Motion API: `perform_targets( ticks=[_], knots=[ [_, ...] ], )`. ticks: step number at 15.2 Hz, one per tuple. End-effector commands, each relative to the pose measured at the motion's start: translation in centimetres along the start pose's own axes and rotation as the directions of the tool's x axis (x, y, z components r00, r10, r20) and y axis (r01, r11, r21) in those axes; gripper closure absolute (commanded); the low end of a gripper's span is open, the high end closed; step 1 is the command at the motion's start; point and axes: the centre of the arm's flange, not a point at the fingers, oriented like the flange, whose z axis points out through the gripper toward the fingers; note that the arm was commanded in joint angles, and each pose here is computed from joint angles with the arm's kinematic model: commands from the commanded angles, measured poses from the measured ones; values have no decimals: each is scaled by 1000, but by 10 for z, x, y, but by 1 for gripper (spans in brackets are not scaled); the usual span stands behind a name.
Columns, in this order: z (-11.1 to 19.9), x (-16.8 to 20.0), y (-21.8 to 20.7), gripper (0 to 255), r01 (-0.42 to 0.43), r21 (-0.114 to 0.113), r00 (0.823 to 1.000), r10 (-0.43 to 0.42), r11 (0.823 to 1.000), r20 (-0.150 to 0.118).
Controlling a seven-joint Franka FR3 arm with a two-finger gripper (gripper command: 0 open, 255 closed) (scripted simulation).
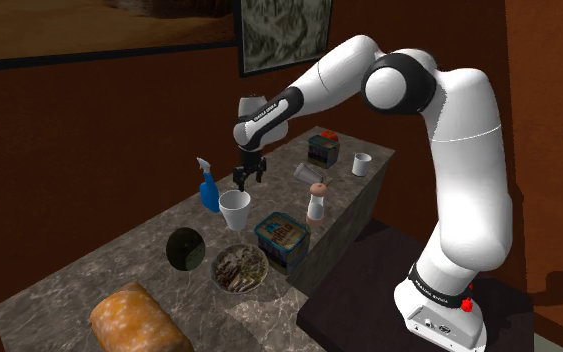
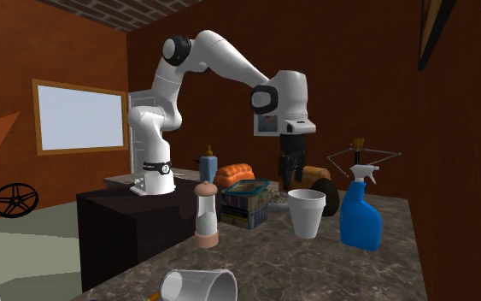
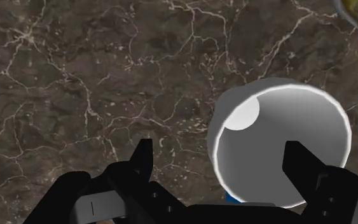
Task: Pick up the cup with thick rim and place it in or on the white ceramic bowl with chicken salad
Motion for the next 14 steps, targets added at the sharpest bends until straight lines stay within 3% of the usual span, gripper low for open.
perform_targets(
  ticks=[1,9,14],
  knots=[
    [22,18,-3,0,0,3,1000,0,1000,8],
    [67,24,-3,0,0,4,1000,0,1000,12],
    [70,24,-4,0,0,4,1000,0,1000,12]
  ],
)
